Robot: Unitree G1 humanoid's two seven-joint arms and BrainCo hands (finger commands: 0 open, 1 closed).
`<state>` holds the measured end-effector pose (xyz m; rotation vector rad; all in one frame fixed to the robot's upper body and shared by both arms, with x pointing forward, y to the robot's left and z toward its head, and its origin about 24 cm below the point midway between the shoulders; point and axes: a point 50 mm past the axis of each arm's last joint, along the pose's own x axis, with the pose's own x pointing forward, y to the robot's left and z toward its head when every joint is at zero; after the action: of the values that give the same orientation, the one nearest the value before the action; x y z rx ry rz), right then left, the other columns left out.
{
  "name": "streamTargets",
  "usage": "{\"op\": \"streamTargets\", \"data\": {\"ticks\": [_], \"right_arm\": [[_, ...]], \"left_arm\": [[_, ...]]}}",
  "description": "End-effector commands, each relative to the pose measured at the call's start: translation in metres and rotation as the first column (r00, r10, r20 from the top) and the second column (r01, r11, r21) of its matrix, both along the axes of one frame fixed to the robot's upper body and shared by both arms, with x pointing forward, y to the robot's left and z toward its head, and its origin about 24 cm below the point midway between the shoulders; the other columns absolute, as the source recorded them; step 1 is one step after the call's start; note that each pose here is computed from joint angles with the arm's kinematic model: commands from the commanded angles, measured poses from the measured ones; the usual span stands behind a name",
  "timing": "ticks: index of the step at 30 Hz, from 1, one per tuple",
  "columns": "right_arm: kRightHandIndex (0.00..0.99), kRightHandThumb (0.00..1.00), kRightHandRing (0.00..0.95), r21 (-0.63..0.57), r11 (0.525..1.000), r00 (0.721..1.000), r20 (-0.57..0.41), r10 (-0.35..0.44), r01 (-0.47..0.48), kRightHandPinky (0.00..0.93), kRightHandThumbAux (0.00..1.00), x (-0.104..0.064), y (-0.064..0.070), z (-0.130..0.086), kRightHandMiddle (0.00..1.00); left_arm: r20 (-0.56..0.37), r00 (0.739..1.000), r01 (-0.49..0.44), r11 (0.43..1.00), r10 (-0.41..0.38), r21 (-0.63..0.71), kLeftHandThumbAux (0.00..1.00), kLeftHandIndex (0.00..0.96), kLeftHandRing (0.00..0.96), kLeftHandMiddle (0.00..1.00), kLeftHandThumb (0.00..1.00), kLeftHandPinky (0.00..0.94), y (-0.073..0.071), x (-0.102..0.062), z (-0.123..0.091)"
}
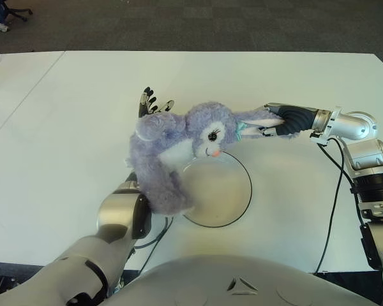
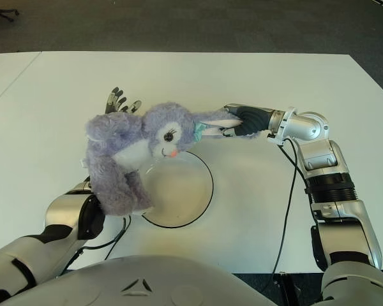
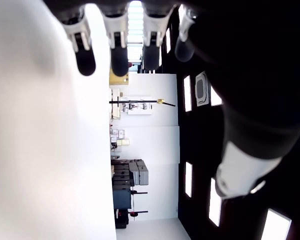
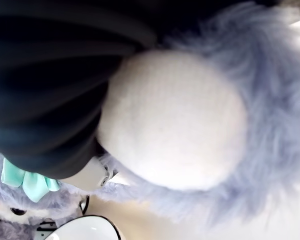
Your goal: Put the doll into the plate.
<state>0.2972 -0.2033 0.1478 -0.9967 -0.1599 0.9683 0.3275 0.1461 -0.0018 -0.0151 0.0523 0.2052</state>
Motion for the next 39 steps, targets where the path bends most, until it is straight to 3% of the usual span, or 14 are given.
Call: {"op": "streamTargets", "data": {"ticks": [1, 16, 24, 29, 39], "right_arm": [[0.438, 0.695, 0.863, 0.005, 1.0, 1.0, -0.013, 0.008, -0.008, 0.866, 0.72, -0.003, 0.003, -0.004, 0.87], [0.438, 0.693, 0.866, 0.005, 1.0, 0.999, -0.036, 0.016, -0.016, 0.872, 0.719, -0.01, 0.001, -0.003, 0.868], [0.438, 0.694, 0.863, -0.031, 0.997, 0.994, -0.084, 0.071, -0.073, 0.863, 0.721, -0.036, -0.009, -0.006, 0.867], [0.438, 0.693, 0.863, -0.055, 0.99, 0.985, -0.122, 0.121, -0.129, 0.865, 0.721, -0.042, -0.007, -0.004, 0.865], [0.438, 0.694, 0.862, -0.127, 0.977, 0.972, -0.183, 0.149, -0.173, 0.865, 0.721, -0.05, -0.008, -0.005, 0.863]], "left_arm": [[-0.34, 0.941, -0.012, 0.999, -0.004, -0.044, 0.763, 0.036, 0.113, 0.099, 0.033, 0.144, -0.008, -0.055, -0.07], [-0.336, 0.942, -0.018, 0.998, -0.001, -0.054, 0.762, 0.043, 0.135, 0.117, 0.038, 0.16, -0.008, -0.055, -0.07], [-0.335, 0.942, -0.016, 0.999, 0.0, -0.046, 0.757, 0.045, 0.131, 0.113, 0.045, 0.16, -0.008, -0.055, -0.07], [-0.334, 0.942, -0.018, 0.999, 0.001, -0.049, 0.759, 0.05, 0.135, 0.116, 0.04, 0.164, -0.007, -0.055, -0.07], [-0.335, 0.942, -0.019, 0.999, 0.003, -0.043, 0.753, 0.052, 0.143, 0.125, 0.032, 0.16, -0.006, -0.055, -0.07]]}}
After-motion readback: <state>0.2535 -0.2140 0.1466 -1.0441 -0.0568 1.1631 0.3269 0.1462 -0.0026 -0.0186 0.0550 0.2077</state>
